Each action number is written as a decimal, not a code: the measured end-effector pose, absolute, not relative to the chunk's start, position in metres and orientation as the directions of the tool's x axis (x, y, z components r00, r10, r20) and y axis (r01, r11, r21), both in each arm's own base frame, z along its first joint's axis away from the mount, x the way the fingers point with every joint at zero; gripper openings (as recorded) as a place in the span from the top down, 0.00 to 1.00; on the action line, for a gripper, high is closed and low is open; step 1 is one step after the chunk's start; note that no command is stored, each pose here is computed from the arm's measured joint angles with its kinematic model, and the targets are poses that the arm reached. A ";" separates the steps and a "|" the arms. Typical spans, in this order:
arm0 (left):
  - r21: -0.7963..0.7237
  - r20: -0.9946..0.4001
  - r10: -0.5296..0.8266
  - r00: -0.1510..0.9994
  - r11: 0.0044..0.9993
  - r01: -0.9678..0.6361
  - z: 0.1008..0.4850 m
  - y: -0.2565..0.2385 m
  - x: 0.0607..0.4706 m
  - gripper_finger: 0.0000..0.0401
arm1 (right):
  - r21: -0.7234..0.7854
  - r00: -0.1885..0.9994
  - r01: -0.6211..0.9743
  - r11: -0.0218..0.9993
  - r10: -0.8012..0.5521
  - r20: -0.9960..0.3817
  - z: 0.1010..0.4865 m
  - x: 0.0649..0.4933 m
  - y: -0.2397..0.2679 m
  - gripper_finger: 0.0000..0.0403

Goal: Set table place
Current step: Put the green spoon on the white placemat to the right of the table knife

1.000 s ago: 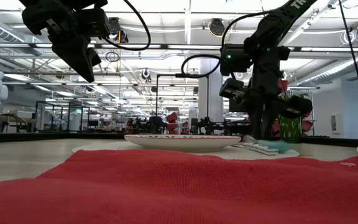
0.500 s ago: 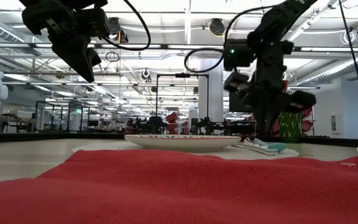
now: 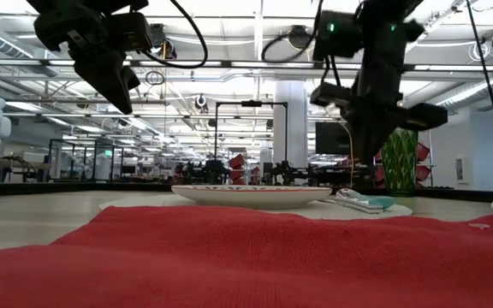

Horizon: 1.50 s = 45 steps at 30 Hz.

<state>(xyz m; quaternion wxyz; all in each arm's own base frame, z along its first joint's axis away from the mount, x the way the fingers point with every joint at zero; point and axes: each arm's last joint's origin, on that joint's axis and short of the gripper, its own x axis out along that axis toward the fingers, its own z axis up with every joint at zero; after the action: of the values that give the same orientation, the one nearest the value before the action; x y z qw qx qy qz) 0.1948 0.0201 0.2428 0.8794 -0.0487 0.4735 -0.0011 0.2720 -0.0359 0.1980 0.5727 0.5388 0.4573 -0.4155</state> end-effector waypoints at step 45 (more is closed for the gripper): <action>-0.081 -0.838 -0.050 0.543 0.996 -0.032 0.242 0.020 0.194 1.00 | 0.028 0.023 0.997 0.071 0.068 -0.997 0.152 0.313 -0.050 0.81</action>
<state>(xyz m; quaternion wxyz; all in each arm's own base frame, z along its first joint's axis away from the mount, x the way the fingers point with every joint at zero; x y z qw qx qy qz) 0.1939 0.0201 0.2423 0.8772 -0.0432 0.4782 -0.0052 0.3132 -0.0499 0.1523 0.5070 0.5047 0.5275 -0.4583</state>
